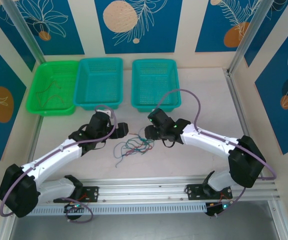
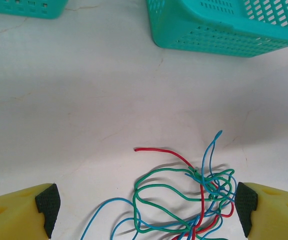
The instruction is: Untangle the cables
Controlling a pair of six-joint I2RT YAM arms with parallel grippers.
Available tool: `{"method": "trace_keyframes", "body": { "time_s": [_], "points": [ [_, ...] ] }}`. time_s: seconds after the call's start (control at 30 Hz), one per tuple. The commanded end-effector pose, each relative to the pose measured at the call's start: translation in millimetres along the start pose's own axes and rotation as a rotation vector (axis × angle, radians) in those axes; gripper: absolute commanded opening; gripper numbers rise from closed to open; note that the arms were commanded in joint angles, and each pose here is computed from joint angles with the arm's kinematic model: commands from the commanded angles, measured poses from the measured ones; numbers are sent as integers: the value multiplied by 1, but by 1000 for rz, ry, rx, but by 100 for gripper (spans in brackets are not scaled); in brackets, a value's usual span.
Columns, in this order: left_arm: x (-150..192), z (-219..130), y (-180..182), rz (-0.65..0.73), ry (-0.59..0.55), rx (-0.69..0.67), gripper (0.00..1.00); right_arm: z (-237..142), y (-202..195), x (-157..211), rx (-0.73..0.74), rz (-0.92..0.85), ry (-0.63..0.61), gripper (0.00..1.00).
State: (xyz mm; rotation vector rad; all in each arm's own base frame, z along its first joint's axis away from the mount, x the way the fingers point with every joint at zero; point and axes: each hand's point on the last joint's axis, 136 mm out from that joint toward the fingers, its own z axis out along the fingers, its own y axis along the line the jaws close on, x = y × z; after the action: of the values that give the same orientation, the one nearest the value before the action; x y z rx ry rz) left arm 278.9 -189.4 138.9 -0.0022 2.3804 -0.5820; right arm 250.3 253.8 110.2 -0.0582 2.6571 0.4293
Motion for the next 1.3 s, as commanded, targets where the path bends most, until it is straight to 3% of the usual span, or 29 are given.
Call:
{"method": "trace_keyframes", "body": {
  "time_s": [0.0, 0.07, 0.13, 0.37, 0.63, 0.7, 0.8, 0.87, 0.93, 1.1, 1.27],
  "points": [
    [-1, 4, 5, -26, -12, -8, 91, -4, -9, 51, 128, 381, 85, 52],
    [-1, 4, 7, -21, -19, -19, 91, -1, 10, 62, 97, 398, 99, 74],
    [-1, 2, 9, -14, -25, -29, 92, 6, 24, 68, 83, 385, 128, 80],
    [-3, -5, 16, -1, -62, -45, 93, 40, 24, 63, 264, 390, 160, 83],
    [-3, -5, 16, 38, -64, -42, 95, 82, 21, 75, 360, 363, 222, 84],
    [-4, -6, 16, 36, -66, -43, 95, 88, 16, 79, 374, 342, 236, 79],
    [-2, -5, 17, 13, -48, -45, 94, 91, 9, 76, 335, 284, 228, 52],
    [0, -2, 18, -1, -29, -39, 93, 91, 6, 71, 286, 216, 223, 27],
    [3, 0, 17, -10, -10, -32, 92, 91, 1, 65, 242, 148, 227, 17],
    [12, 7, 4, 54, 28, 64, 83, 89, -8, 52, 48, -56, 282, 9],
    [30, 11, -28, 223, 56, 297, 75, 72, -17, 36, -155, -191, 252, 1]
  ]
}}
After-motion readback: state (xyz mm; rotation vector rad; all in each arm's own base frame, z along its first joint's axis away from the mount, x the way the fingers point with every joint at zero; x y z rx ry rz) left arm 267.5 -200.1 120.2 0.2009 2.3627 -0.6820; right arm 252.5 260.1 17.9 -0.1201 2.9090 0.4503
